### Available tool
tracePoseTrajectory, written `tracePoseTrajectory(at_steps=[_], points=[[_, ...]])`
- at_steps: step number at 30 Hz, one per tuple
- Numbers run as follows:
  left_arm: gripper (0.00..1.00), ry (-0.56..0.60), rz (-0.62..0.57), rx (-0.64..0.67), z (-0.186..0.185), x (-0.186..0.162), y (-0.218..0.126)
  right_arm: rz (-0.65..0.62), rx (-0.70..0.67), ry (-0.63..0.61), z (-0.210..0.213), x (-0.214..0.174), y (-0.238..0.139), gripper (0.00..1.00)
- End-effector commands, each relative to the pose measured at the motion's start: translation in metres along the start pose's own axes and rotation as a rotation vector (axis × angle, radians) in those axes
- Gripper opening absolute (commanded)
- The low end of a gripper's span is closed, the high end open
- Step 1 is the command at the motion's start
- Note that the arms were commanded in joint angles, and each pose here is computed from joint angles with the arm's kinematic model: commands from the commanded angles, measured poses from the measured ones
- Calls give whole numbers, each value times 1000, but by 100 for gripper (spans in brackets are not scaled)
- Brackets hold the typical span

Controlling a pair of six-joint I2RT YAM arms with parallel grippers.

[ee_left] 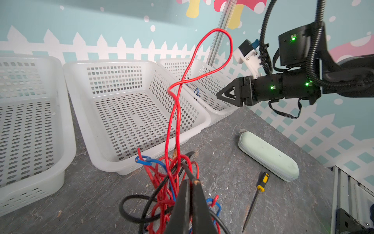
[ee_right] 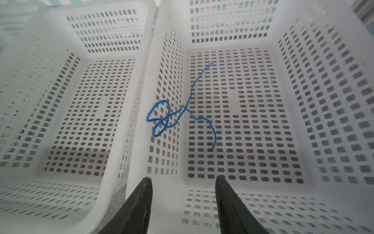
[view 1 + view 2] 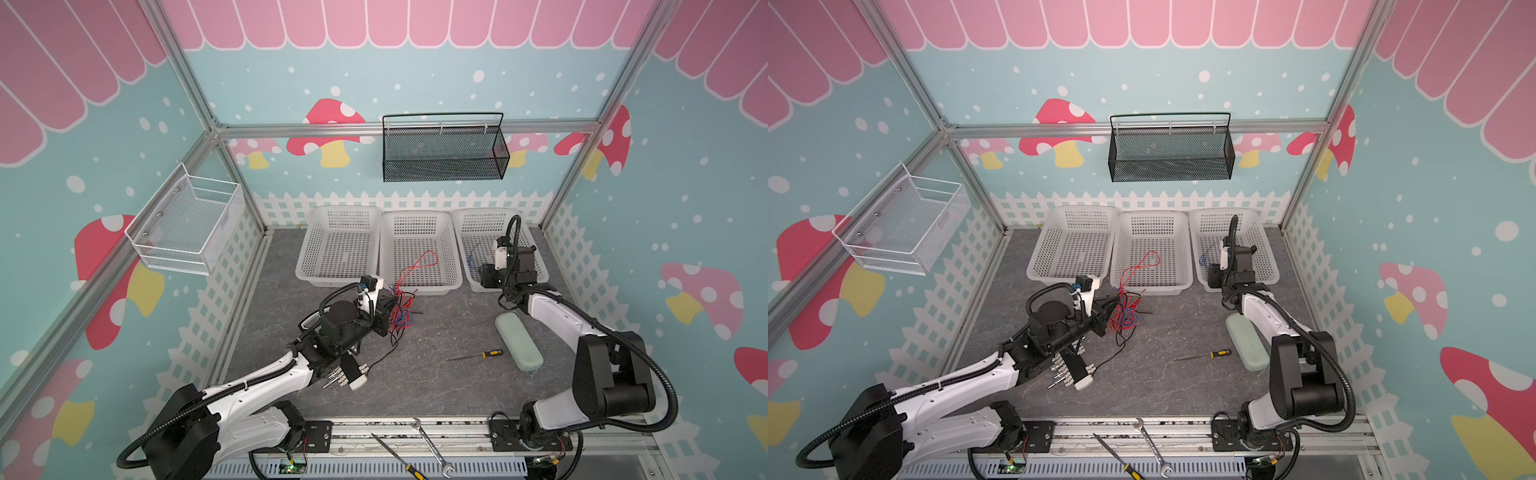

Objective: Untangle the cables

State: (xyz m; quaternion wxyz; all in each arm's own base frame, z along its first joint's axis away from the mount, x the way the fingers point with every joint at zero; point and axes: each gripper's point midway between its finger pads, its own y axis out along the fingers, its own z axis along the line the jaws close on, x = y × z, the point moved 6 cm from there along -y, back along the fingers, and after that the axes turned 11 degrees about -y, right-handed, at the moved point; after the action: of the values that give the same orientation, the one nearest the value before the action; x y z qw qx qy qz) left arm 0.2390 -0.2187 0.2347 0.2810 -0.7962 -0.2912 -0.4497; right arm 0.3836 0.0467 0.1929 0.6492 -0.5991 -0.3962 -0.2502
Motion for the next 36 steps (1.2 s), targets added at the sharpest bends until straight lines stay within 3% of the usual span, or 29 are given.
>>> tracePoseTrajectory(at_steps=[1, 4, 9, 20, 36], points=[[0, -7, -65, -7, -6, 16, -2, -57, 30, -53, 3, 9, -19, 54], [0, -9, -63, -1, -5, 16, -1, -119, 71, -80, 10, 14, -35, 53], [0, -13, -58, -2, -5, 14, 1, -232, 342, -179, 56, 17, -62, 51], [0, -48, -80, 53, 2, 16, 4, -244, 674, -336, 145, -22, -94, 46], [0, -109, -107, 22, -5, 28, 5, -222, 886, -367, 221, -33, -81, 35]])
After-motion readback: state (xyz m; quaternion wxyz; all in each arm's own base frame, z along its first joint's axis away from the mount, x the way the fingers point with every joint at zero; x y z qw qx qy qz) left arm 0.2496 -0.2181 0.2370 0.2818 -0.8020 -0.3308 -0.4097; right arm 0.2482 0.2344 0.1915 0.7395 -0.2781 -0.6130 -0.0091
